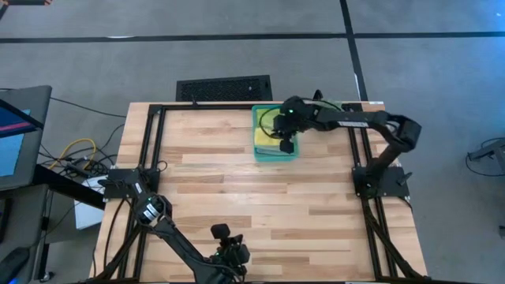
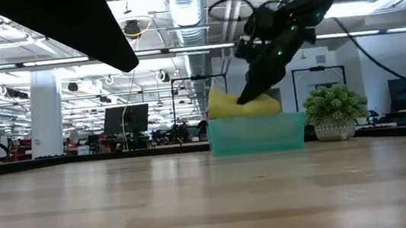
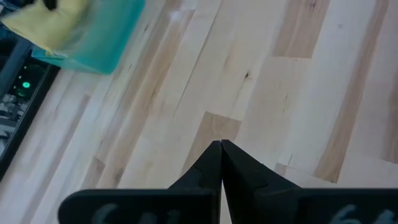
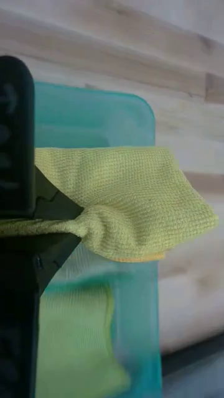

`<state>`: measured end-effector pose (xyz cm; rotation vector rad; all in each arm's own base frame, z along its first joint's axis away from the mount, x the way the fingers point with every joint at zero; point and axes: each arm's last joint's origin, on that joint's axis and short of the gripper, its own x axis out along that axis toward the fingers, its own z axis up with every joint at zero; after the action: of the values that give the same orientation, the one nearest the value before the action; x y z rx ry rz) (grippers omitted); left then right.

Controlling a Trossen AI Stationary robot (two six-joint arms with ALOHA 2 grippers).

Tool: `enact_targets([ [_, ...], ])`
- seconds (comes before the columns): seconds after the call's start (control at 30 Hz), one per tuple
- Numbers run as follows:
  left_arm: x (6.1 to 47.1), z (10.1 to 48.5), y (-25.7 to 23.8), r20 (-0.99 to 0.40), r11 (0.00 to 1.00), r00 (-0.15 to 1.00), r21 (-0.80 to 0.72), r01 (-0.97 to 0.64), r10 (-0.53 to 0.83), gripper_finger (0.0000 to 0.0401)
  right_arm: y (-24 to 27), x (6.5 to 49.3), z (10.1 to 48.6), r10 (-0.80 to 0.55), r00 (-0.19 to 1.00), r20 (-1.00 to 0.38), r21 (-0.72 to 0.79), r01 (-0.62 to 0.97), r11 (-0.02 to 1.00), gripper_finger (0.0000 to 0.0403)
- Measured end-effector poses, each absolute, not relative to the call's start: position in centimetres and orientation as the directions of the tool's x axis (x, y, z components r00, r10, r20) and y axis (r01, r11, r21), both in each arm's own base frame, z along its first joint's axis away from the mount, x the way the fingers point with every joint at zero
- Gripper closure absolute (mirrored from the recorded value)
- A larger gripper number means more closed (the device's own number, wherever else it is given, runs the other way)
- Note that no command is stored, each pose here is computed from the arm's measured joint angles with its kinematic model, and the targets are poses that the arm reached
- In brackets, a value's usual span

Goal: Fold microfiber towels
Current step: Put the yellow microfiber cloth into the green bin

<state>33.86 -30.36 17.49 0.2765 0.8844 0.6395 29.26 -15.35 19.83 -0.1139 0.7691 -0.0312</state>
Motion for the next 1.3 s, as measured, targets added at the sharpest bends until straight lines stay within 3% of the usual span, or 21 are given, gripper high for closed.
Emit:
enact_targets([
  [0.27, 33.9, 17.5, -30.3, -0.630, 0.782, 0.465, 0.476, -0.403, 0.623, 0.0401, -16.2, 29.9, 17.3, 0.029, 0.657, -0.753, -0.008, -0.053, 0.999, 0.0368],
  [0.63, 33.9, 17.5, -30.4, -0.630, 0.782, 0.465, 0.474, -0.404, 0.622, 0.0401, -17.5, 29.6, 15.3, 0.035, 0.619, -0.784, 0.050, 0.007, 0.999, 0.0353],
  [0.77, 33.9, 17.5, -30.4, -0.630, 0.782, 0.465, 0.474, -0.404, 0.622, 0.0401, -17.3, 29.8, 15.2, 0.043, 0.621, -0.783, 0.052, -0.004, 0.999, 0.0314],
  [1.07, 33.9, 17.5, -30.3, -0.630, 0.782, 0.465, 0.474, -0.404, 0.622, 0.0401, -17.1, 29.6, 18.9, 0.055, 0.588, -0.807, 0.061, -0.009, 0.998, 0.0166],
  [1.17, 33.9, 17.5, -30.3, -0.630, 0.782, 0.465, 0.473, -0.405, 0.622, 0.0401, -16.8, 29.2, 19.9, 0.060, 0.582, -0.811, 0.066, -0.011, 0.998, 0.0146],
  [1.3, 33.9, 17.5, -30.3, -0.630, 0.782, 0.466, 0.473, -0.405, 0.622, 0.0401, -16.5, 28.8, 20.6, 0.065, 0.580, -0.812, 0.061, -0.026, 0.998, 0.0149],
])
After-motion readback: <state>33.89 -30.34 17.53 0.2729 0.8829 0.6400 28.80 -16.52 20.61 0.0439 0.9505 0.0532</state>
